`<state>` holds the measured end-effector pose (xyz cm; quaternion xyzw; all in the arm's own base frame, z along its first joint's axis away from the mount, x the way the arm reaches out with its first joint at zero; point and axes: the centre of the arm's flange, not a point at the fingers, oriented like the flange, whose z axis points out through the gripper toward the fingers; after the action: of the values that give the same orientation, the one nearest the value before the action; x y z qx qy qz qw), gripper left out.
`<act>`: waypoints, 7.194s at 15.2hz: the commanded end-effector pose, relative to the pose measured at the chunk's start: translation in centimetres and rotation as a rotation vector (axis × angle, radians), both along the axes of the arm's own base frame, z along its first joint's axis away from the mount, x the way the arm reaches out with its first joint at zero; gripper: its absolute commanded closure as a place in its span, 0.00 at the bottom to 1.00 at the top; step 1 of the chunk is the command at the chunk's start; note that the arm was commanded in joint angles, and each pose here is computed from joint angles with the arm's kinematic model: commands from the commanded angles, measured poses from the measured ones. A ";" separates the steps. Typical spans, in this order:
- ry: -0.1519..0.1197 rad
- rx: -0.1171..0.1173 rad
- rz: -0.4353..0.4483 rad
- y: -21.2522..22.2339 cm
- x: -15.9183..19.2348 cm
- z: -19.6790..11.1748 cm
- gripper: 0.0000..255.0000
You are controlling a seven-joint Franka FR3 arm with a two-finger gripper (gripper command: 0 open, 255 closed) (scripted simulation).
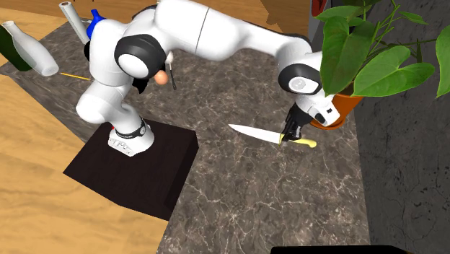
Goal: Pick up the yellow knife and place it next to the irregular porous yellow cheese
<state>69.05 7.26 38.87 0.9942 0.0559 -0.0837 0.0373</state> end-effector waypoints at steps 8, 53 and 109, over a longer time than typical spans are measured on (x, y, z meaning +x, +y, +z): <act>0.000 0.000 0.000 -0.1 0.0 4.9 1.00; 0.000 0.000 0.000 28.5 -32.8 11.2 1.00; 0.000 0.000 0.000 59.5 -68.4 0.7 1.00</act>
<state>0.74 66.91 40.12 0.9942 0.0560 -0.0839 0.0375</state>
